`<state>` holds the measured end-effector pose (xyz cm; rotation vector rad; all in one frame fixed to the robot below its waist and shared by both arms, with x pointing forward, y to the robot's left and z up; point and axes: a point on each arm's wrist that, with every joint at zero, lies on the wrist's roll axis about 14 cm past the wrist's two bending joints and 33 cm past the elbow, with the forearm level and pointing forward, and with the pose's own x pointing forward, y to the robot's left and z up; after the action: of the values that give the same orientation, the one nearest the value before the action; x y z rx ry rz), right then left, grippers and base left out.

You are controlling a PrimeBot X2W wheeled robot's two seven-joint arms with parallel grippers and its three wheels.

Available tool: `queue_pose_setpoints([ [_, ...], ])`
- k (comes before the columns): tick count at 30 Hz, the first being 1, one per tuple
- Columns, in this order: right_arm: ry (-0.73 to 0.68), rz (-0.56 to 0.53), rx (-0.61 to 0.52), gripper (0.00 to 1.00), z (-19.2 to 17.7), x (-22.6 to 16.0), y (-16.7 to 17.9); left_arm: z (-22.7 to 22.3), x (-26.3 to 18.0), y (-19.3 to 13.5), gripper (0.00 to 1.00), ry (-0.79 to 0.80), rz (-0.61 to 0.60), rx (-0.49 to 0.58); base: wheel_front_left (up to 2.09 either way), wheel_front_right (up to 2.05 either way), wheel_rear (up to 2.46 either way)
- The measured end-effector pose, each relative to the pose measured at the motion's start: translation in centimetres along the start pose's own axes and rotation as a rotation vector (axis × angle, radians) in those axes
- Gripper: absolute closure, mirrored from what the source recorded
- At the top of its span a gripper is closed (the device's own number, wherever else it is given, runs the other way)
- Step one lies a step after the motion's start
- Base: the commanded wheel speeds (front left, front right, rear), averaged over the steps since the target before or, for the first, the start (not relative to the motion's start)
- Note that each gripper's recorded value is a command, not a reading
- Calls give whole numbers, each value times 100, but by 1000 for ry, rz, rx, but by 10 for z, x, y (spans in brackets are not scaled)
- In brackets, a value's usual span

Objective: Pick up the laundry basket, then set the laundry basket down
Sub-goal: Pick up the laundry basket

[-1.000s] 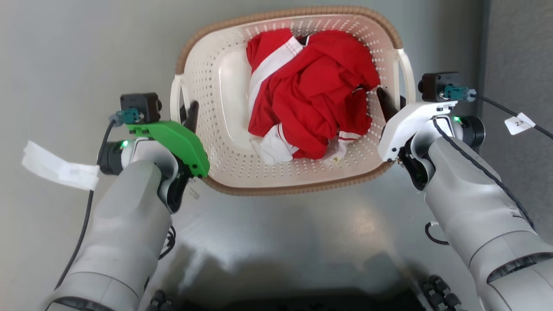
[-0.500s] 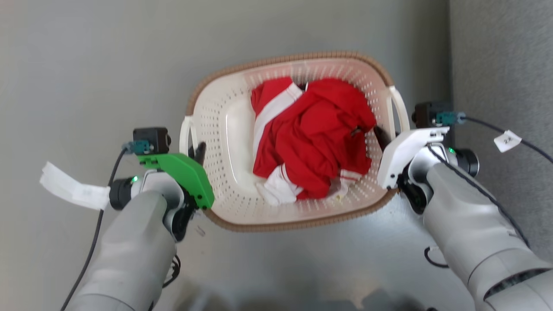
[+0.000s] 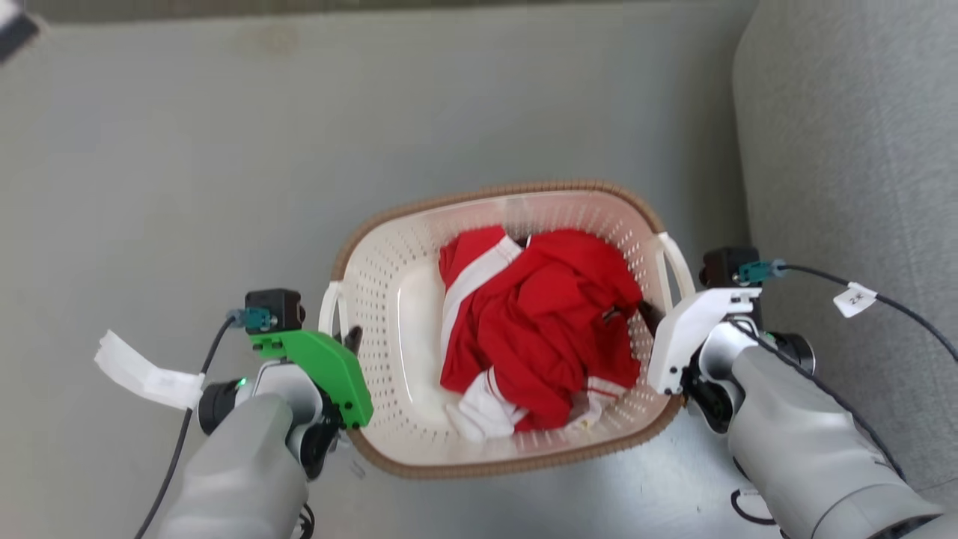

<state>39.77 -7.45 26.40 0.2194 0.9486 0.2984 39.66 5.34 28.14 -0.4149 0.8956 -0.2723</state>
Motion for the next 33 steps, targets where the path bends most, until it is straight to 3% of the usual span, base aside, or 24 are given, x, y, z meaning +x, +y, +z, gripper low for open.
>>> queue_pose_setpoints([
  [21,49,35,-34,100,-33,-67,33,-29,-68,-15,100,42,8,53,0,0,0],
  [33,31,33,-50,100,-24,-81,39,-22,-80,-23,100,34,0,74,0,0,0],
])
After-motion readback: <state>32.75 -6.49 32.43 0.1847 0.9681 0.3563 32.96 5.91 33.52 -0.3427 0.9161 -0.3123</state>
